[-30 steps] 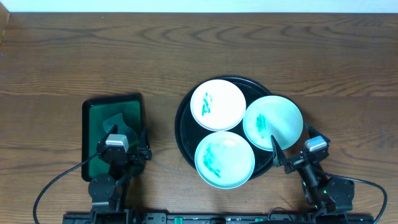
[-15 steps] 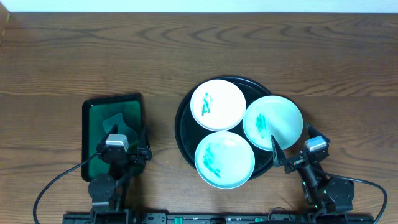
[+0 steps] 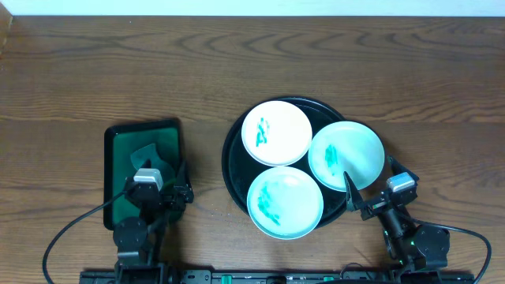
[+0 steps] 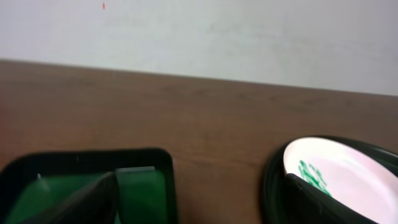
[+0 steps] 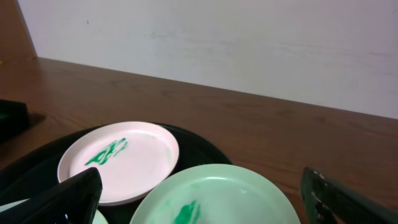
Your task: Clean dirty plates on tray and stack at the side
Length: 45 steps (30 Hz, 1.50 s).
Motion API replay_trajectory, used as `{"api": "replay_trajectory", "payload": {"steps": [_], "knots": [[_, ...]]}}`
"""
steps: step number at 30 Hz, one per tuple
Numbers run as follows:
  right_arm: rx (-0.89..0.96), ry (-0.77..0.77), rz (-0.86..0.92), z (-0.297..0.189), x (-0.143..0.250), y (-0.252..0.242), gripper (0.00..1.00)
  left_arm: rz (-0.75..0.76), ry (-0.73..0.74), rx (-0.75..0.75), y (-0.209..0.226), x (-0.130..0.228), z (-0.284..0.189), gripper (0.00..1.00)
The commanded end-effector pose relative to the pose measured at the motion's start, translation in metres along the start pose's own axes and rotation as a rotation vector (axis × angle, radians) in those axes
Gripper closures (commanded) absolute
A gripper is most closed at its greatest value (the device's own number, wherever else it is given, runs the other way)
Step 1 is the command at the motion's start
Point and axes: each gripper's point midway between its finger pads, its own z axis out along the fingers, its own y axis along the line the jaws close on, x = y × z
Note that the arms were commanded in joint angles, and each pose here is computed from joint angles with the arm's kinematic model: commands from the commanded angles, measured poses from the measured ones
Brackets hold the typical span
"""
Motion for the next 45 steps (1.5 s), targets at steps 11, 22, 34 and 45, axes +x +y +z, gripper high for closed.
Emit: {"api": "replay_trajectory", "payload": {"steps": [11, 22, 34, 45], "knots": [[-0.003, 0.002, 0.004, 0.0, 0.001, 0.001, 0.01, -0.222, 0.386, -0.062, 0.006, 0.072, -0.001, 0.17], [-0.003, 0.002, 0.003, 0.0, 0.001, 0.001, 0.01, -0.262, 0.577, -0.058, -0.009, 0.031, -0.002, 0.17], [-0.003, 0.002, 0.004, 0.0, 0.001, 0.001, 0.01, -0.302, 0.83, -0.105, -0.017, -0.007, -0.009, 0.17], [-0.003, 0.002, 0.004, 0.0, 0.001, 0.001, 0.01, -0.346, 1.142, -0.175, -0.02, -0.013, -0.024, 0.16]]}}
